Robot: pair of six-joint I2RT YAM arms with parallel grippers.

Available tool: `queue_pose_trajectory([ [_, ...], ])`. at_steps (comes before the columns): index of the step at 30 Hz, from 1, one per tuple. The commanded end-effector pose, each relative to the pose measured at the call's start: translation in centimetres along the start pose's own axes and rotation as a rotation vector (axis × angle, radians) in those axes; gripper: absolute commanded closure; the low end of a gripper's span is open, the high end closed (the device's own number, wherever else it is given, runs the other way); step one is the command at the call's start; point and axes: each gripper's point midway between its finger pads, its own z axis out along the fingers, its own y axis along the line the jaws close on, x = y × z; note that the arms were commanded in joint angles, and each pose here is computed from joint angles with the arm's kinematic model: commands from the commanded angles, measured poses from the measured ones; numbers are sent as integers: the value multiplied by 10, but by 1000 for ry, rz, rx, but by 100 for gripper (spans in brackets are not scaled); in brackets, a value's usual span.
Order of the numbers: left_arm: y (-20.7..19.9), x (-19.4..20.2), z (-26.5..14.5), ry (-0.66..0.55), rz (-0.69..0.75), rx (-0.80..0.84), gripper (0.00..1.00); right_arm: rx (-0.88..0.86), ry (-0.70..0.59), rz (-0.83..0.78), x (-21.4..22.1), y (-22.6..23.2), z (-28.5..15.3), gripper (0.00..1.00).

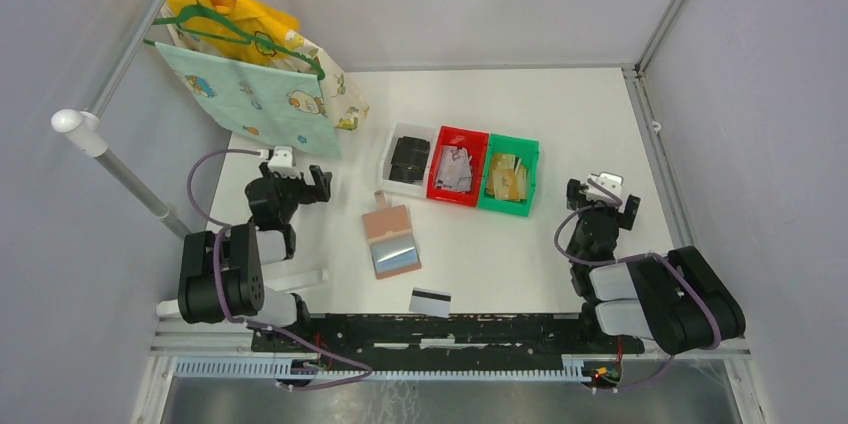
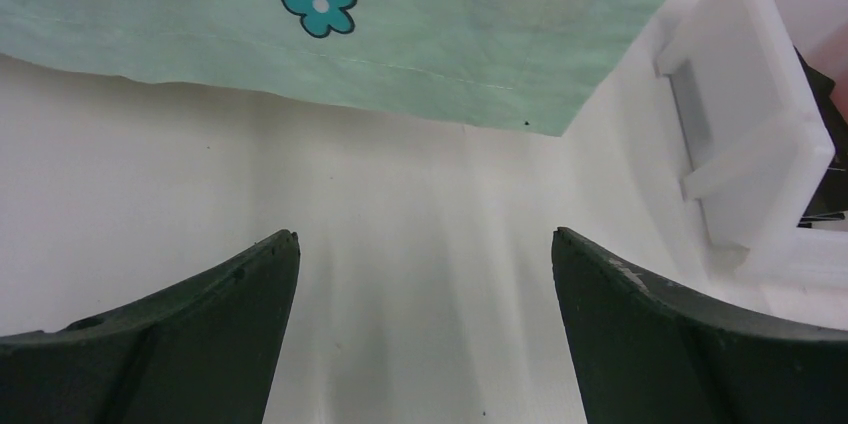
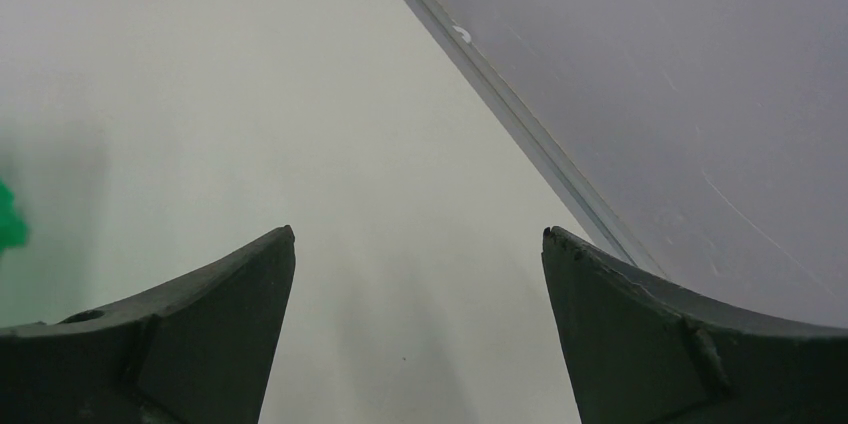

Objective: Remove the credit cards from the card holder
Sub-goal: Reset both arms

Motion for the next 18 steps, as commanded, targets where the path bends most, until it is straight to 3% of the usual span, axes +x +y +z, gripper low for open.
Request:
queue_pose_trajectory([
  [1, 6, -29, 2, -190, 40, -66, 0, -142, -37, -46, 10, 7, -17, 2],
  [6, -3, -22, 1, -172, 131, -137, 0, -196, -52, -38, 10, 12, -19, 2],
  [18, 5, -15, 9, -158, 85, -124, 0, -239, -24, -20, 18, 18, -12, 2],
])
